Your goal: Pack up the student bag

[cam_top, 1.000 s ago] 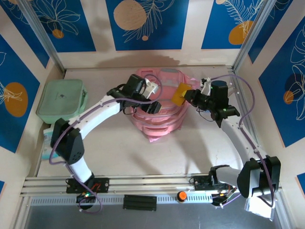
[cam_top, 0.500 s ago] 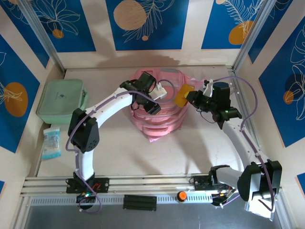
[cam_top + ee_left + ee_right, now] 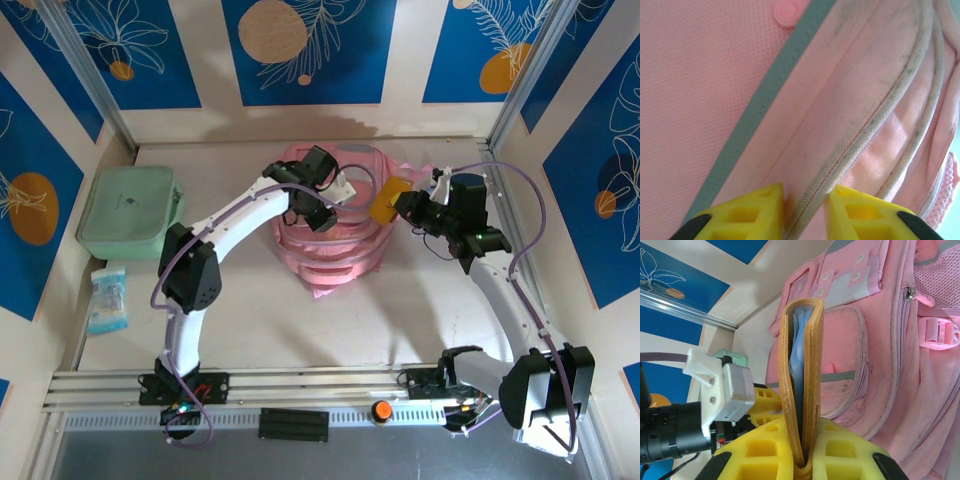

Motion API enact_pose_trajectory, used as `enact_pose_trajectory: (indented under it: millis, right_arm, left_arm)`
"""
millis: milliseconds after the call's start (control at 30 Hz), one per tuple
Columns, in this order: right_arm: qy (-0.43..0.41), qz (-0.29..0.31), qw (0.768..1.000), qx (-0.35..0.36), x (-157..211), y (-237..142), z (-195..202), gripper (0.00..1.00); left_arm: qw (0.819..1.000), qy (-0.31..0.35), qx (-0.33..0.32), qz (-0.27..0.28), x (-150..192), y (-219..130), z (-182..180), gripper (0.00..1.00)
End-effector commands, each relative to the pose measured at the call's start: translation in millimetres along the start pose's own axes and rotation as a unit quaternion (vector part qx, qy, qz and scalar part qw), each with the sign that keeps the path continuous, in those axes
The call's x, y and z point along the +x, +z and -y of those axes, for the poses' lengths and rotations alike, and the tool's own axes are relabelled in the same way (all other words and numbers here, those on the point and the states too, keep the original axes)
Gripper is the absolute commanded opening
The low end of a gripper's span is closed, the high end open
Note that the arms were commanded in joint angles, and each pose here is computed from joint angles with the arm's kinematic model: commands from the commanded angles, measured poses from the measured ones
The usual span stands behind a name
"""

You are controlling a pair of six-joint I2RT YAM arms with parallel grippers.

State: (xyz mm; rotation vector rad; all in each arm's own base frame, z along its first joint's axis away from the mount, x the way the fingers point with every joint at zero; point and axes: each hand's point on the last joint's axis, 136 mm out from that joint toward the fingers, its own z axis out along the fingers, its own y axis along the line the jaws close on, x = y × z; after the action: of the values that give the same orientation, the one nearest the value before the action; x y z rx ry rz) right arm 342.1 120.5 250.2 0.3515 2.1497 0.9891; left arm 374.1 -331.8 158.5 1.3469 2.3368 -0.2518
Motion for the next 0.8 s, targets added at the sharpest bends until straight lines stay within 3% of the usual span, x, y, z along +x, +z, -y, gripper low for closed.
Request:
enact_pose_trajectory:
  millis: [0,367,600,767]
  right_arm:
    - [-0.004,0.007,1.000,0.000,1.2,-6.7,0.3,0.04]
    - [0.021,0.015,1.000,0.016,6.9,-11.4,11.9,0.04]
    - [0.051,0.034,0.996,0.063,8.9,-19.5,31.8,0.05]
    - [0.117,-0.008,0.991,0.064,29.5,-17.1,38.8,0.05]
  left_arm:
    - [0.999,-0.019,-0.025,0.020,-13.9,-15.5,-11.6,0.22]
    - [0.996,-0.042,-0.009,0.075,-35.2,-35.7,-8.1,0.00]
    - [0.989,-0.067,0.017,0.132,-56.2,-58.6,0.0,0.00]
    - [0.975,-0.092,0.052,0.194,-79.0,-89.6,12.9,0.00]
